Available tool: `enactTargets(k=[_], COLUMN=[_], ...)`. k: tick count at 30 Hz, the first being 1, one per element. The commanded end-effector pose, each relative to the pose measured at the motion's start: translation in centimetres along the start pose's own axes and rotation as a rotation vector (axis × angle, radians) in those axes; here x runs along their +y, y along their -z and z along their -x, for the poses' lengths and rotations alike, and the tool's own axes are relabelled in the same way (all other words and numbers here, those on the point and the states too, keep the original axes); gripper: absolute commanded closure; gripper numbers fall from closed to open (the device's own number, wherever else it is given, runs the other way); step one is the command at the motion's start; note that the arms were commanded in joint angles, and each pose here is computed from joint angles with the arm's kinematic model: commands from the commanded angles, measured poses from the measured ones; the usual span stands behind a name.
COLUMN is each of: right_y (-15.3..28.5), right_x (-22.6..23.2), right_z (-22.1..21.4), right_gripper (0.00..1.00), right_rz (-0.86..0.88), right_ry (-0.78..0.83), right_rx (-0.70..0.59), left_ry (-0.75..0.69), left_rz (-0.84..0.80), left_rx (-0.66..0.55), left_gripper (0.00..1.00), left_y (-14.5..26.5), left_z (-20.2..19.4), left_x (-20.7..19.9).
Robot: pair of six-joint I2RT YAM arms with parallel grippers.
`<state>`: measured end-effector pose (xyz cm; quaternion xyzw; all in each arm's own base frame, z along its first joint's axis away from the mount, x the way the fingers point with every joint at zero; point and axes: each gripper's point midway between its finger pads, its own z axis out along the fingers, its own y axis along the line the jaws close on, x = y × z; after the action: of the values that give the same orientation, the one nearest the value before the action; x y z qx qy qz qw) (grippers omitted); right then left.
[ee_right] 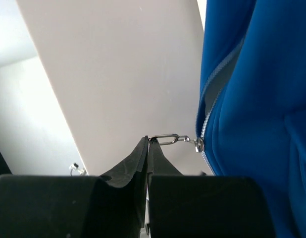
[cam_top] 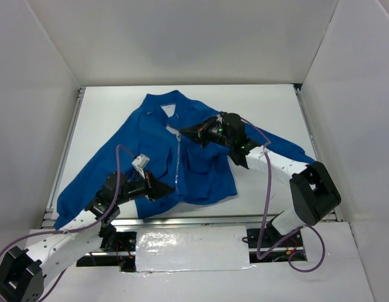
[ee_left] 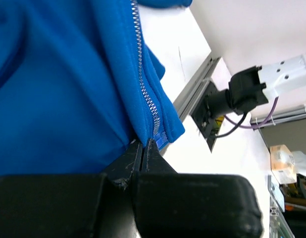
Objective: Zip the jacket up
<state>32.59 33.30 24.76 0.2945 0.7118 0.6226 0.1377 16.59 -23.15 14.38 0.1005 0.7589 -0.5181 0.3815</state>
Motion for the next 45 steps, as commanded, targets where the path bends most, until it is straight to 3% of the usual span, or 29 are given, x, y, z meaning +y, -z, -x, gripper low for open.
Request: enactTargets(k=[1,11,12,14,18,22,27,32,35,36,37,38,39,40,45], right_y=[0.4,-2.2,-2.0,-3.3,-4.2,-2.6,1.0,-0.3,-2.2,-2.6,-3.2,-3.4,-3.6,-3.8,-2.7], right_x=[7.5,9.6,12.2,11.9,15.9,18.8,22.9,20.5,16.3,15.3,13.6,12.6,12.0,10.6,9.8], right_z=[2.9,10.8,12.0,14.0,18.4,22.6,23.8,20.0,17.4,16.7,15.9,15.5,15.4,15.2,14.4], right_gripper=[1.0,1.0,1.0,1.0,1.0,1.0,1.0,1.0,0.74,0.55,0.48,0.39,0.38,0.38,0.38], right_rz=[0.196,0.137,0.173,0.133,0.167,0.182,0.247,0.265,0.272,0.278,0.288,0.284,0.282,0.267,0.287], right_ry=[0.075,0.108,0.149,0.157,0.223,0.263,0.353,0.444,0.468,0.497,0.515,0.52,0.524,0.519,0.562], right_rx=[-0.132,-0.25,-0.269,-0.28,-0.304,-0.377,-0.426,-0.262,-0.135,-0.111,-0.094,-0.085,-0.082,-0.07,-0.059], left_ry=[0.026,0.04,0.039,0.042,0.066,0.095,0.168,0.205,0.219,0.217,0.224,0.217,0.202,0.19,0.091], left_rz=[-0.017,-0.019,-0.017,-0.005,0.024,0.082,0.231,0.224,0.235,0.237,0.271,0.273,0.258,0.248,0.18], left_rx=[0.136,0.133,0.135,0.137,0.125,0.086,0.009,-0.018,-0.009,-0.009,0.007,0.013,0.011,0.008,-0.032], left_gripper=[1.0,1.0,1.0,1.0,1.0,1.0,1.0,1.0,1.0,1.0,0.96,0.86,0.56,0.46,0.11], left_y=[0.9,0.9,0.9,0.9,1.0,1.1,1.6,1.5,1.5,1.4,1.7,1.7,1.7,1.7,2.6], left_z=[-3.7,-3.9,-4.1,-4.3,-4.8,-5.1,-5.1,-4.9,-5.0,-4.6,-4.9,-4.8,-4.2,-3.8,-0.3], left_x=[0.2,-0.1,0.0,0.2,0.8,2.0,4.9,4.8,4.9,4.6,5.1,5.0,4.3,3.8,0.1])
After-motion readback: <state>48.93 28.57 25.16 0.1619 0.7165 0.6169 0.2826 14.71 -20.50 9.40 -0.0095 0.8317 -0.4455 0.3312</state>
